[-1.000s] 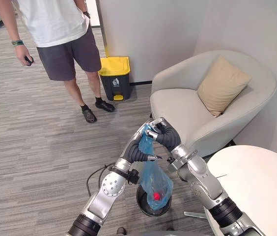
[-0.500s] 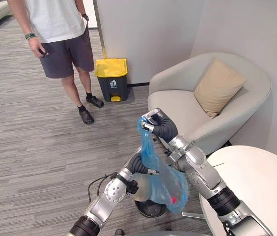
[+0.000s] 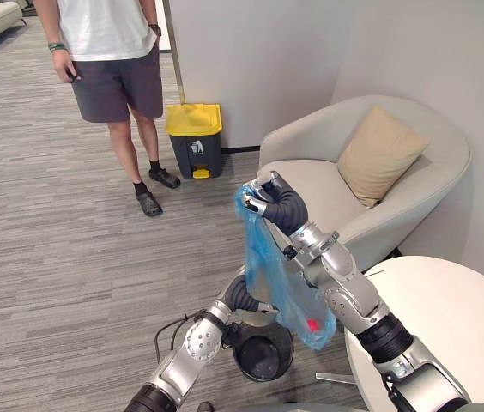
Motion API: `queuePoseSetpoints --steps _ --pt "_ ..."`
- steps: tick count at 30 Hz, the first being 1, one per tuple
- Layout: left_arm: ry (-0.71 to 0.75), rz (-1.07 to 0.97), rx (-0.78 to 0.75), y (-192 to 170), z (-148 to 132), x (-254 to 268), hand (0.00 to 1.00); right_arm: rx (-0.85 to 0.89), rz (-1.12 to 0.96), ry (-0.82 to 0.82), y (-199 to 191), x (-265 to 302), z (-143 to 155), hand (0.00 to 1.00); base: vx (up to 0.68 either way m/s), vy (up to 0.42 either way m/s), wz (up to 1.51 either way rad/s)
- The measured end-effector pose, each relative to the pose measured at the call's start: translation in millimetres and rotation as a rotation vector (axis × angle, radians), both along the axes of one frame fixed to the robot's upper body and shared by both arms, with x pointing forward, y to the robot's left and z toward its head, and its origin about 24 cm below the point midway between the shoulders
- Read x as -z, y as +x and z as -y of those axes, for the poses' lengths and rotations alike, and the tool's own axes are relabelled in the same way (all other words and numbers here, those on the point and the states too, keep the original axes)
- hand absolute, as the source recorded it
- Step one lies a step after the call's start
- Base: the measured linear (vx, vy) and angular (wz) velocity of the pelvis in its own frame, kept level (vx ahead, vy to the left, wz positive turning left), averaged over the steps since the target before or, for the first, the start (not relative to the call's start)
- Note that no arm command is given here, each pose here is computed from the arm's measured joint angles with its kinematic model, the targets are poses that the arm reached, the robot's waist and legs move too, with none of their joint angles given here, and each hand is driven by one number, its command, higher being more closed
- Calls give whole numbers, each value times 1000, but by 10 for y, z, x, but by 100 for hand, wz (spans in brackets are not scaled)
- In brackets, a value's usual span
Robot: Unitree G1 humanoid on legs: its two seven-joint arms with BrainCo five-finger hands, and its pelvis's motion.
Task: Gather rubbish on tea table into small bin, then transfer packed bag to large trash can.
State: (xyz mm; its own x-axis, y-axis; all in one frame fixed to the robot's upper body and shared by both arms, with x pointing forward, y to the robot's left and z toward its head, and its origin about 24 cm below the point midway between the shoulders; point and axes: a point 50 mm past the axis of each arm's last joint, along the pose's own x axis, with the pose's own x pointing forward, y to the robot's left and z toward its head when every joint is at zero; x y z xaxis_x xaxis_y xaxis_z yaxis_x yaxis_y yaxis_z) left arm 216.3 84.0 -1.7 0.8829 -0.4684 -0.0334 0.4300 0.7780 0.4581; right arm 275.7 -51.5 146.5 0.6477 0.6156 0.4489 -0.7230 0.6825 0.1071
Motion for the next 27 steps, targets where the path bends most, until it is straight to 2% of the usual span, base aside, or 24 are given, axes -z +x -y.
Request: queuePoseSetpoints --steps 14,27 --pt "152 -9 11 -51 -30 183 0 -8 17 -17 2 -24 -23 100 0 0 -1" --pt "136 -4 37 -91 89 186 0 -199 36 6 -174 -121 -494 100 0 0 0"
